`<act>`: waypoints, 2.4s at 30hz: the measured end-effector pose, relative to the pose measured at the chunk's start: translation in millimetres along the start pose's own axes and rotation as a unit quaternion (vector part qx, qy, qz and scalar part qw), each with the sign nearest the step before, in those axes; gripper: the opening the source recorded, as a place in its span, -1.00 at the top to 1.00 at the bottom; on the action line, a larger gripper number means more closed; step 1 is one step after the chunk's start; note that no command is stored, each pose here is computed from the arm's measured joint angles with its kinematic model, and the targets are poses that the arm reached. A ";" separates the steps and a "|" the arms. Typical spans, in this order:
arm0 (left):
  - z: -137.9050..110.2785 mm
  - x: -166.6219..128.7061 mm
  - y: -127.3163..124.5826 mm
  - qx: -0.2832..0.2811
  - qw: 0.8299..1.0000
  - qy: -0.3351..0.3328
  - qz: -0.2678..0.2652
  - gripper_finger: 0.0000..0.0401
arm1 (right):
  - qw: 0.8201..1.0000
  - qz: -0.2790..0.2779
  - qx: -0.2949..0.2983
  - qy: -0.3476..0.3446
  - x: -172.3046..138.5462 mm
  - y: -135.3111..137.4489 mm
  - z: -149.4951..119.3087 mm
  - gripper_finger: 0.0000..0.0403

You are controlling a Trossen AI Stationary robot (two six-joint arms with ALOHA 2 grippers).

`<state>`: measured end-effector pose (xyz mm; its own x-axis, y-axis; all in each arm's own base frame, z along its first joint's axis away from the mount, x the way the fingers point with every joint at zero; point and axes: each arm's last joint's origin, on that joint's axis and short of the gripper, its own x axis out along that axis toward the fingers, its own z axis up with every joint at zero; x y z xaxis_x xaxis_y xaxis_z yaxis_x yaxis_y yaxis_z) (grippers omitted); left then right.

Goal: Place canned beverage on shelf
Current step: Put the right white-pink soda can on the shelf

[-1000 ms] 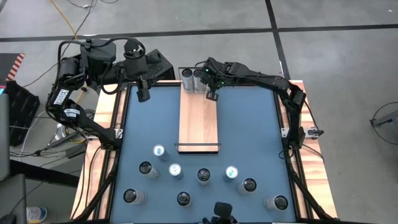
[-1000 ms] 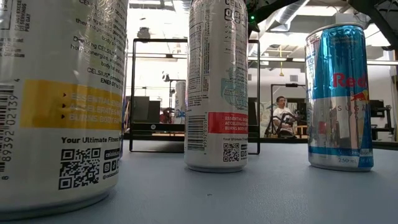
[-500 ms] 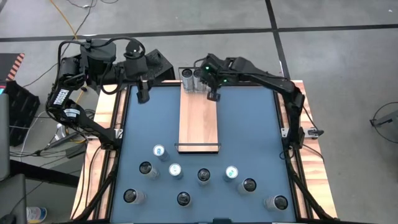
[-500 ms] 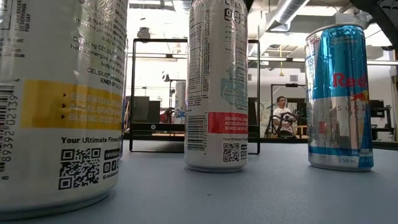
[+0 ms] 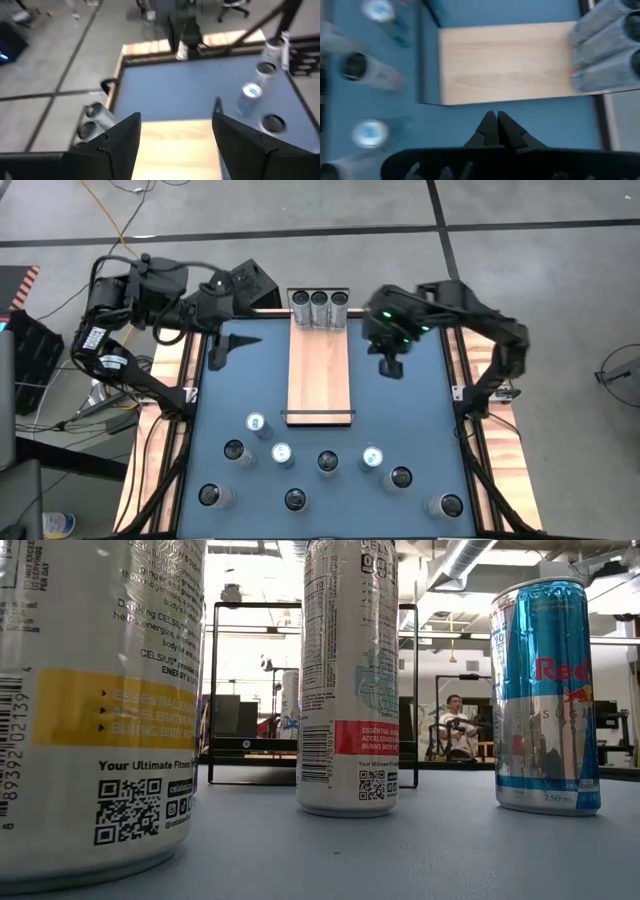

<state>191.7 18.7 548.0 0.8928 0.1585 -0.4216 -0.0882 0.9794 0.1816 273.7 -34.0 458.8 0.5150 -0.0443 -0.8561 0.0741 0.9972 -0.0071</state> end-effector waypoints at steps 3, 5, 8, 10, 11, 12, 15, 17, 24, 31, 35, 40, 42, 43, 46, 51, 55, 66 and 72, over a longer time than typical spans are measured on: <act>-3.8 -0.6 -12.2 0.000 0.999 0.025 -0.031 -0.16 | 0.999 0.029 0.035 -0.008 -17.8 21.7 -12.2 1.00; -3.7 -0.3 -20.3 0.005 0.998 0.028 -0.057 -0.16 | 0.997 0.048 0.057 -0.018 -26.7 36.4 -16.8 1.00; -2.4 -2.2 -30.8 0.015 0.996 0.022 -0.091 -0.16 | 0.994 0.077 0.069 -0.025 -33.0 60.5 -20.3 1.00; -1.7 -3.5 -36.4 0.016 0.994 0.019 -0.104 -0.16 | 0.993 0.088 0.075 -0.027 -33.5 77.4 -21.2 0.99; -1.5 -4.1 -38.9 0.016 0.994 0.019 -0.110 -0.16 | 0.993 0.089 0.076 -0.027 -31.6 85.7 -20.5 0.98; -1.4 -4.7 -41.2 0.016 0.993 0.018 -0.116 -0.16 | 0.993 0.091 0.075 -0.026 -29.6 94.5 -20.3 0.96; -1.7 -7.3 -47.9 0.021 0.991 0.019 -0.132 -0.16 | 0.994 0.077 0.069 -0.020 -16.3 120.2 -17.2 0.80; -2.7 -9.0 -51.4 0.029 0.989 0.022 -0.145 -0.16 | 0.996 0.056 0.070 -0.015 -3.3 134.5 -13.8 0.63; -5.7 -12.5 -60.8 0.048 0.980 0.034 -0.191 -0.16 | 0.998 0.030 0.060 0.012 56.8 171.2 4.1 -0.16; -5.1 -15.8 -69.1 0.037 0.972 0.032 -0.231 -0.16 | 0.997 0.038 -0.053 0.044 119.2 189.9 17.8 -0.64; -5.1 -18.0 -74.2 0.014 0.970 0.037 -0.242 -0.16 | 0.993 0.057 -0.074 0.067 144.3 192.8 21.1 -0.71; -3.8 -20.8 -80.5 -0.018 0.969 0.039 -0.243 -0.16 | 0.992 0.067 -0.047 0.100 169.0 200.6 19.5 -0.72; -2.6 -21.9 -83.0 -0.028 0.969 0.034 -0.245 -0.16 | 0.992 0.069 -0.004 0.108 175.2 203.5 19.4 -0.72; -1.9 -22.6 -84.4 -0.032 0.968 0.031 -0.246 -0.16 | 0.991 0.069 0.019 0.112 176.2 204.0 18.9 -0.72; -0.7 -24.6 -88.3 -0.043 0.966 0.027 -0.253 -0.16 | 0.988 0.066 0.088 0.109 182.4 205.4 21.6 -0.72; 1.7 -28.6 -95.5 -0.062 0.962 0.018 -0.264 -0.16 | 0.982 0.060 0.144 0.106 193.0 208.6 23.3 -0.72; 1.4 -31.2 -101.2 -0.064 0.967 0.017 -0.247 -0.16 | 0.979 0.049 0.167 0.110 206.3 212.0 22.7 -0.72; 1.8 -33.8 -109.2 -0.071 0.972 0.010 -0.226 -0.16 | 0.966 -0.005 0.215 0.144 247.4 208.9 16.5 -0.65; 4.1 -33.7 -108.4 -0.077 0.974 -0.003 -0.213 -0.16 | 0.966 -0.022 0.207 0.150 245.3 212.8 11.6 -0.47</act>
<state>172.9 -93.4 546.2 0.8650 -0.2674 -0.4247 0.2266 0.9632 -0.1449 425.7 166.7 253.3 0.2373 -0.0052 -0.9714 0.4582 0.8824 0.1072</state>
